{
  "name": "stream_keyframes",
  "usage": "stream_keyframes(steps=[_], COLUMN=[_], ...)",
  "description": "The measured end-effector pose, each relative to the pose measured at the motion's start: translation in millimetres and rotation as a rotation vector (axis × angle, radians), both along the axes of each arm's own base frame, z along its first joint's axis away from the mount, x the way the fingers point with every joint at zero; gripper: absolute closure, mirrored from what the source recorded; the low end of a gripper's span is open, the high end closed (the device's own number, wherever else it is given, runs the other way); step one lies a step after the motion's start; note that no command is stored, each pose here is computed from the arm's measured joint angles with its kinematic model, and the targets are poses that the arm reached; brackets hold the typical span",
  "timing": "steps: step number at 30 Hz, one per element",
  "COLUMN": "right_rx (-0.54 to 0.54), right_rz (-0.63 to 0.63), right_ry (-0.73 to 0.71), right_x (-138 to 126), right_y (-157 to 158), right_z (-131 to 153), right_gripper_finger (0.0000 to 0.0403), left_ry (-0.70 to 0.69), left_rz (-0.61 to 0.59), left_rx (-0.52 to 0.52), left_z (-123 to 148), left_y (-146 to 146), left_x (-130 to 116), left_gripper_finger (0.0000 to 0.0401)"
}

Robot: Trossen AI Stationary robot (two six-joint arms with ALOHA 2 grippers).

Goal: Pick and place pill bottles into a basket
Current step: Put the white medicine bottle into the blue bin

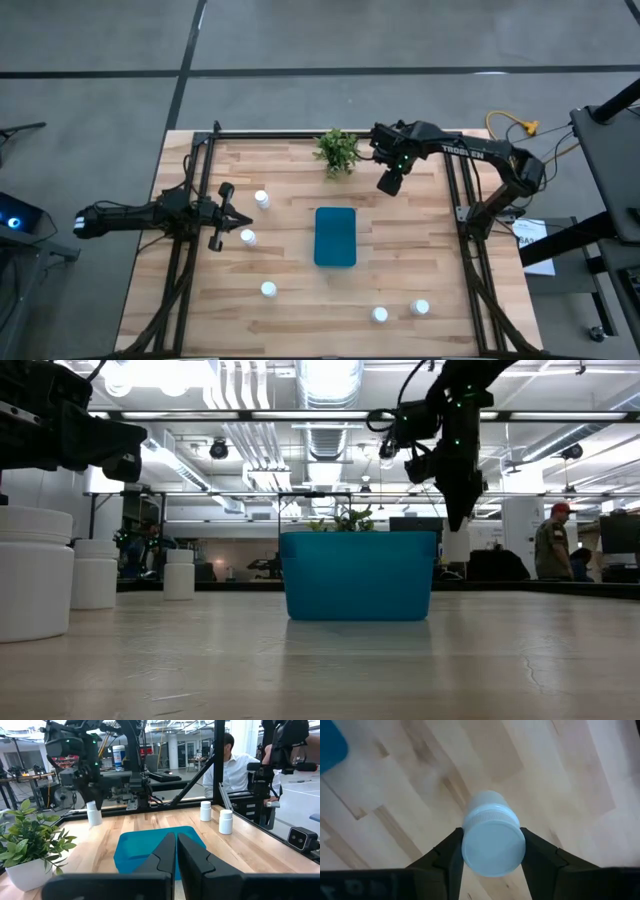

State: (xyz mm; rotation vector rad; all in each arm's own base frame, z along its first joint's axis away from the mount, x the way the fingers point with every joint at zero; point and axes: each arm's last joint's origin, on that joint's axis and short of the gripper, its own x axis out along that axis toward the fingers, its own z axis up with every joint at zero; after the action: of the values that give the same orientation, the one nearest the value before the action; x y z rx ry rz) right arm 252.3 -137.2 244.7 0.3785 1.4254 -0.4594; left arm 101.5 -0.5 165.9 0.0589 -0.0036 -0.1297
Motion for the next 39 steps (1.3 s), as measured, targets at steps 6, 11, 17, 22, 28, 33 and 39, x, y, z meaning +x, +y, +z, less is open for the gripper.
stream_keyframes(steps=[6,11,17,22,28,33,39], right_rx=[-0.013,-0.035,-0.052,-0.066,-0.087,-0.097,-0.097], right_rz=[0.046,0.086,0.136,0.177,0.243,0.292,0.326], right_ry=[-0.027,-0.073,-0.120,-0.164,-0.235,-0.286,-0.332], right_x=[9,19,28,35,45,50,54], right_y=[10,18,31,42,61,77,94], right_z=[12,26,45,62,83,97,109], right_gripper_finger=[0.0256,0.0256,0.0256,0.0256,0.0256,0.0256,0.0256], left_ry=[0.000,0.000,0.000,0.000,0.000,0.000,0.000], left_rz=[0.000,0.000,0.000,0.000,0.000,0.000,0.000], left_rx=[0.000,0.000,0.000,0.000,0.000,0.000,0.000], left_z=[0,0,0,0,0,0,0], left_y=[0,0,0,0,0,0,0], left_x=[0,0,0,0,0,0,0], left_gripper_finger=[0.0401,0.0401,0.0401,0.0401,0.0401,0.0401,0.0401])
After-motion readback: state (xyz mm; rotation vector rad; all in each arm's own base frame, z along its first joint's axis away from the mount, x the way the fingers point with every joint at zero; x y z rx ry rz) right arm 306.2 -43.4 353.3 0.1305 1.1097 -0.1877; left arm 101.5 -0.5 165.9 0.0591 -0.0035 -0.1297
